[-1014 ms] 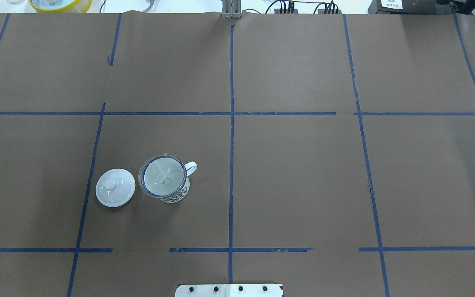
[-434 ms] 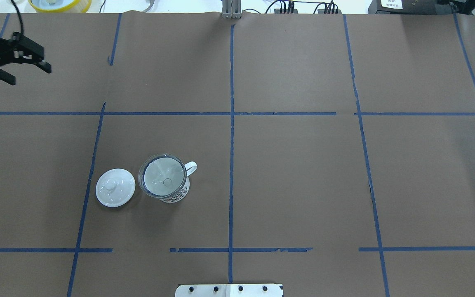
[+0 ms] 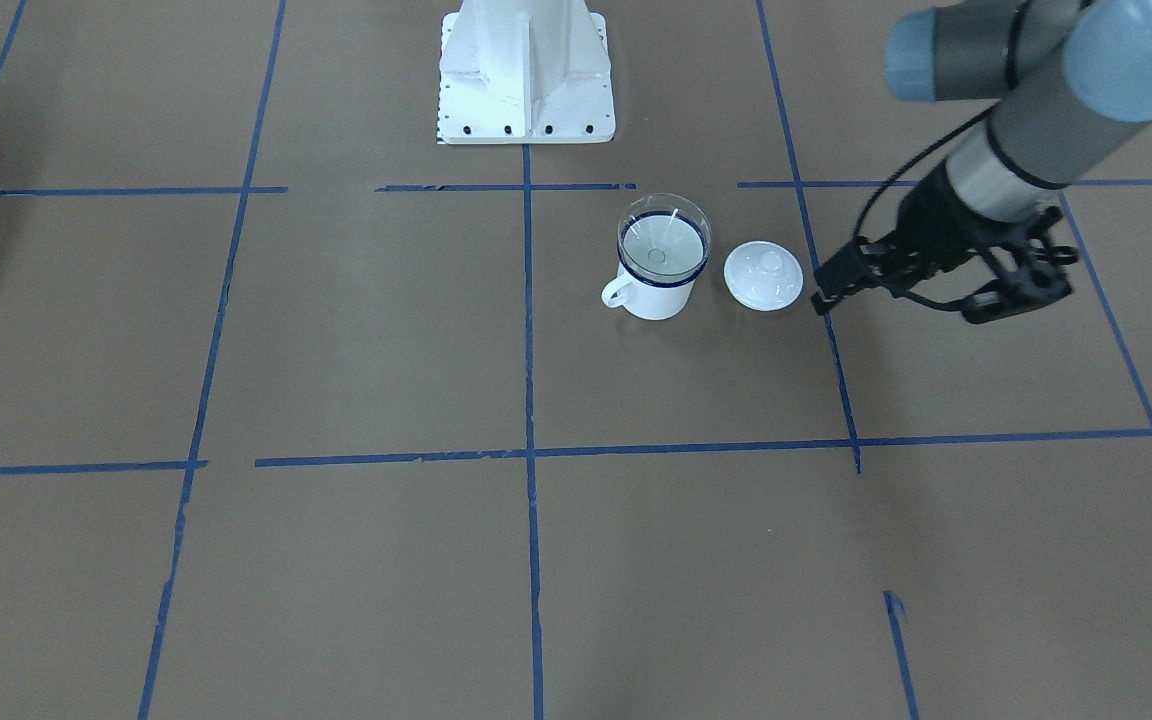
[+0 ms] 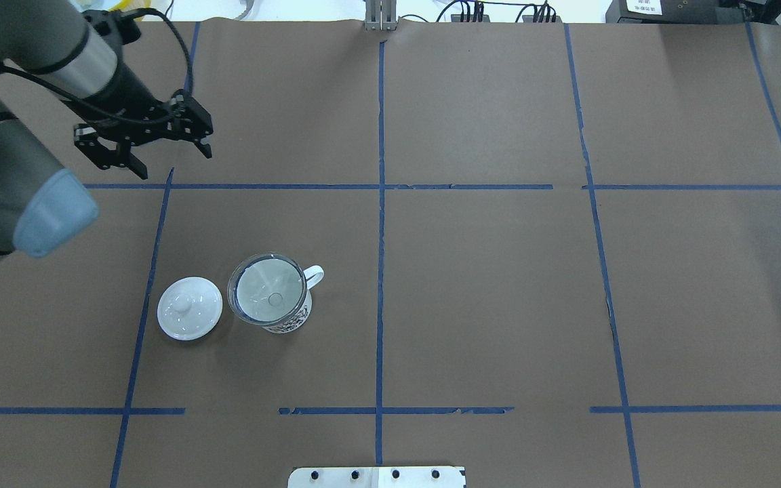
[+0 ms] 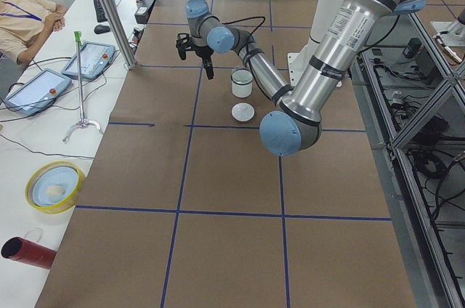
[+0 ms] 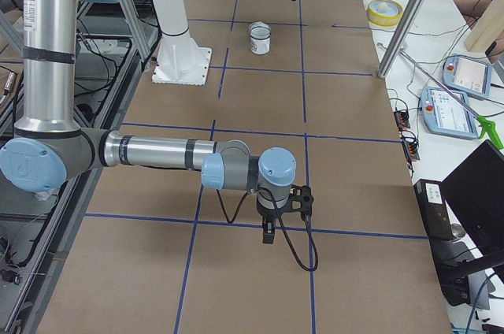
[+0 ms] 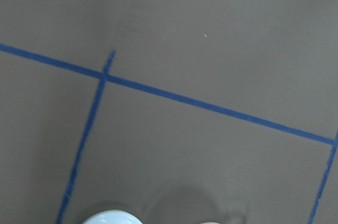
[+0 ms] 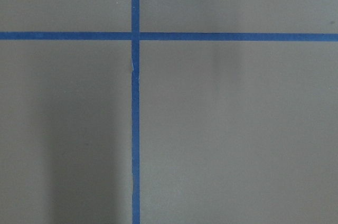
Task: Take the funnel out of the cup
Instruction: 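Move the left gripper over the glass funnel in the white mug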
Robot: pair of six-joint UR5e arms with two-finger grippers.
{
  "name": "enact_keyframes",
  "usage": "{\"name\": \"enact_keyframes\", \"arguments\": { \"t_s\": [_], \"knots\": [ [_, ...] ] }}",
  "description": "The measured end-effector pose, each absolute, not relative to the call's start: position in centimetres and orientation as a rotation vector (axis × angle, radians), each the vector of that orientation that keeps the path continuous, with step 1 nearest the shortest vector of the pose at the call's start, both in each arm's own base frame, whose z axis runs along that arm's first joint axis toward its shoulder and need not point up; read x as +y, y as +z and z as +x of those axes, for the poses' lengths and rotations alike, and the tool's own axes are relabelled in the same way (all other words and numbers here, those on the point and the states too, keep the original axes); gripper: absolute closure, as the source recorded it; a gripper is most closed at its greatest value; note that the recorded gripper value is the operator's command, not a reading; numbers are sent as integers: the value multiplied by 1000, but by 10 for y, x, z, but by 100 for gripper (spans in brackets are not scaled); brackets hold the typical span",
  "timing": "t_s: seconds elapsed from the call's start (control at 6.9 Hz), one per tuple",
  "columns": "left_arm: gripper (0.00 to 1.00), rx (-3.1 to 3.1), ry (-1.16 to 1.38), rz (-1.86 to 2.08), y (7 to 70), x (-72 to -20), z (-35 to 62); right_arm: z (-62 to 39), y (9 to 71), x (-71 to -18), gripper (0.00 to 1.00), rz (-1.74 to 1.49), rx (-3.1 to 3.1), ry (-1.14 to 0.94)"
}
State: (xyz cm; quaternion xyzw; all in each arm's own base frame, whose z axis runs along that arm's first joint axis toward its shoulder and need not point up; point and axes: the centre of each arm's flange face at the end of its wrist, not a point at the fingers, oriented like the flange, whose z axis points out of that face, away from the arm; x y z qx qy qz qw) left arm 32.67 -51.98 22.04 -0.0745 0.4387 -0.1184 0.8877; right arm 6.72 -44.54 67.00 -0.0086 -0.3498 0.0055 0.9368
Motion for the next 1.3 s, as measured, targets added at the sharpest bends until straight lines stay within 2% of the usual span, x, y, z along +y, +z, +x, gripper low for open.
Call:
{"name": "enact_keyframes", "arguments": {
  "t_s": [0.29,0.58,1.01,1.16,1.3],
  "knots": [
    [3,867,-217,-190,185,-472,399,67,670,-445,0,-18,-715,11],
    [9,819,-177,-208,186,-424,458,67,670,-445,0,-18,-715,11],
    [15,787,-153,-190,198,-410,490,67,670,-445,0,-18,-715,11],
    [22,788,-153,-183,202,-413,495,67,670,-445,0,-18,-715,11],
    [55,795,-150,-178,204,-415,500,67,670,-445,0,-18,-715,11]
  ]
}}
